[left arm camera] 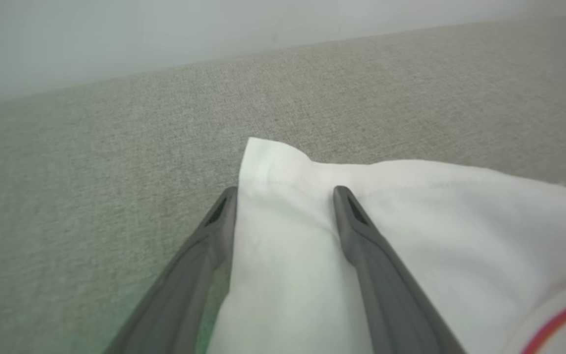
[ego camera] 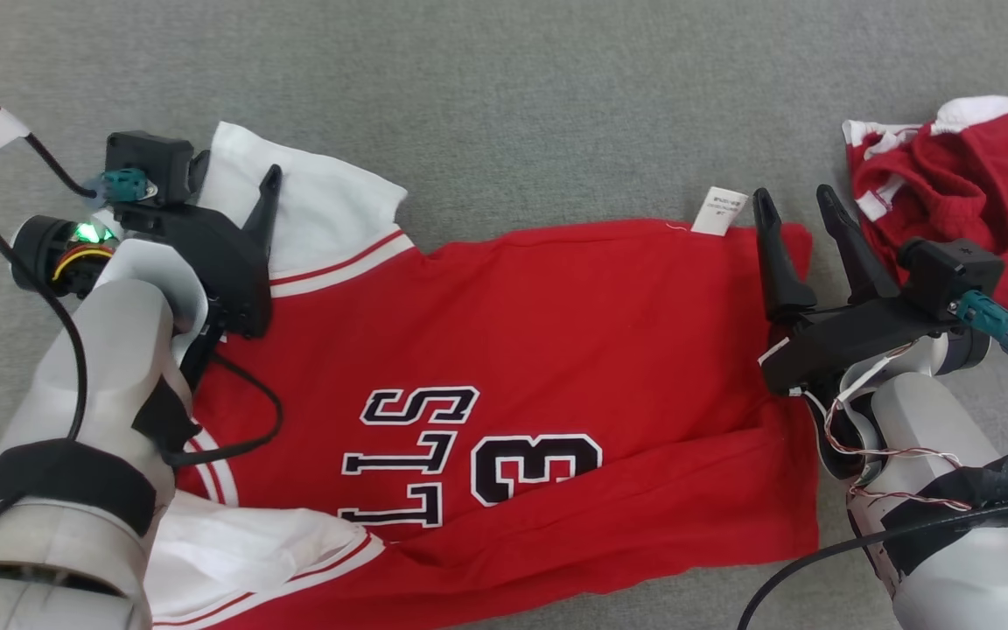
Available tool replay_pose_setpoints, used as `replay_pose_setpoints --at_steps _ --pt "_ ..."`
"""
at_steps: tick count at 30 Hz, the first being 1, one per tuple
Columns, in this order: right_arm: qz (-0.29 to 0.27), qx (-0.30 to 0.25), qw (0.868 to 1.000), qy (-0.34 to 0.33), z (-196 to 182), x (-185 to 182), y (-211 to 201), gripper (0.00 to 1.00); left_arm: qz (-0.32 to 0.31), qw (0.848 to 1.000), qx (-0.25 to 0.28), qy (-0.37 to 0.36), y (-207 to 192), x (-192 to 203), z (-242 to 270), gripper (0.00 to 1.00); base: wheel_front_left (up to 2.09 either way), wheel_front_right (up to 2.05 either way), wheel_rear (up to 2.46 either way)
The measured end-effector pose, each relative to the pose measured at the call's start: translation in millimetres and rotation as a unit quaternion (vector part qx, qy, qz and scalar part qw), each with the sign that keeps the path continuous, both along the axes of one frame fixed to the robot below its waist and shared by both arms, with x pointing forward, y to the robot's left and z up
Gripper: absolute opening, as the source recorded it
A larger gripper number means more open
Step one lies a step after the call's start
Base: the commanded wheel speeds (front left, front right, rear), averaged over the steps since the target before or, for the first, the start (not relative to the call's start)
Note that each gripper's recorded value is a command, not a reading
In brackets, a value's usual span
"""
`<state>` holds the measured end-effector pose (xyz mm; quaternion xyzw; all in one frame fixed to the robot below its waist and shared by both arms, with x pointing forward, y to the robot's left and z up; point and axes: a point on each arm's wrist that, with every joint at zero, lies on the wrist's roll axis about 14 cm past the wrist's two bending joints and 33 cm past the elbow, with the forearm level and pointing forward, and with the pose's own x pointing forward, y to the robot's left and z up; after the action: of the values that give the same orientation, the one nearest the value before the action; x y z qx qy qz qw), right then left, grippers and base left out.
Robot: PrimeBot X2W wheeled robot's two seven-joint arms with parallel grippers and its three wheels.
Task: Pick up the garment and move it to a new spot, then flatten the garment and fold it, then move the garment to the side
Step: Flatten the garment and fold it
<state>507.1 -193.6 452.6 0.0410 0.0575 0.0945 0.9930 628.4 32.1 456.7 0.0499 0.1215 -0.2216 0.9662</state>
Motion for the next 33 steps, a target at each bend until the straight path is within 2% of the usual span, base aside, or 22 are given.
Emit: replay_pose_setpoints --at_steps 4,6,7,18,19,20,22,23,24,25,33 --pt "-0.008 -0.001 1.000 0.009 -7.3 -3.0 -6.2 1.00 0.005 1.000 -0.009 -0.006 0.3 8.4 -5.7 0.99 0.00 0.00 0.00" --pt "-0.011 -0.001 1.000 0.013 -10.7 -3.8 -7.6 1.00 0.004 1.000 -0.010 -0.007 -1.0 9.8 -9.8 0.40 0.00 0.00 0.00" --pt "-0.011 -0.001 1.000 0.016 -13.1 -4.2 -8.2 1.00 0.003 1.000 -0.012 -0.007 -2.1 10.1 -11.6 0.00 0.00 0.00 0.00" --pt "-0.012 0.003 0.999 0.040 -27.4 -6.1 -6.6 0.98 0.004 0.999 -0.024 -0.026 2.3 8.6 0.2 0.00 0.00 0.00 0.00" --pt "-0.011 0.003 0.999 0.042 -29.1 -6.3 -5.8 0.87 0.005 0.999 -0.024 -0.027 3.3 8.3 1.7 0.00 0.00 0.00 0.00" --pt "-0.011 0.003 0.999 0.045 -30.7 -6.6 -5.4 0.81 0.006 0.999 -0.025 -0.028 4.2 8.0 3.2 0.00 0.00 0.00 0.00" --pt "-0.012 0.004 0.999 0.051 -33.8 -7.3 -5.0 0.46 0.003 0.999 -0.025 -0.031 3.2 6.6 5.7 0.00 0.00 0.00 0.00" --pt "-0.012 0.003 0.999 0.052 -34.6 -7.5 -5.1 0.36 0.002 0.999 -0.027 -0.032 2.0 5.8 6.8 0.00 0.00 0.00 0.00" --pt "-0.012 0.003 0.998 0.053 -35.1 -7.8 -5.2 0.10 0.001 0.999 -0.032 -0.033 0.6 5.0 8.0 0.00 0.00 0.00 0.00" --pt "-0.013 0.003 0.998 0.054 -35.3 -7.9 -5.8 0.00 -0.001 0.999 -0.033 -0.034 -0.7 4.1 8.7 0.00 0.00 0.00 0.00" --pt "-0.021 0.004 0.999 0.044 -28.8 -5.2 -9.7 0.00 -0.015 0.998 -0.048 -0.038 -9.3 -2.9 12.3 0.00 0.00 0.00 0.00"
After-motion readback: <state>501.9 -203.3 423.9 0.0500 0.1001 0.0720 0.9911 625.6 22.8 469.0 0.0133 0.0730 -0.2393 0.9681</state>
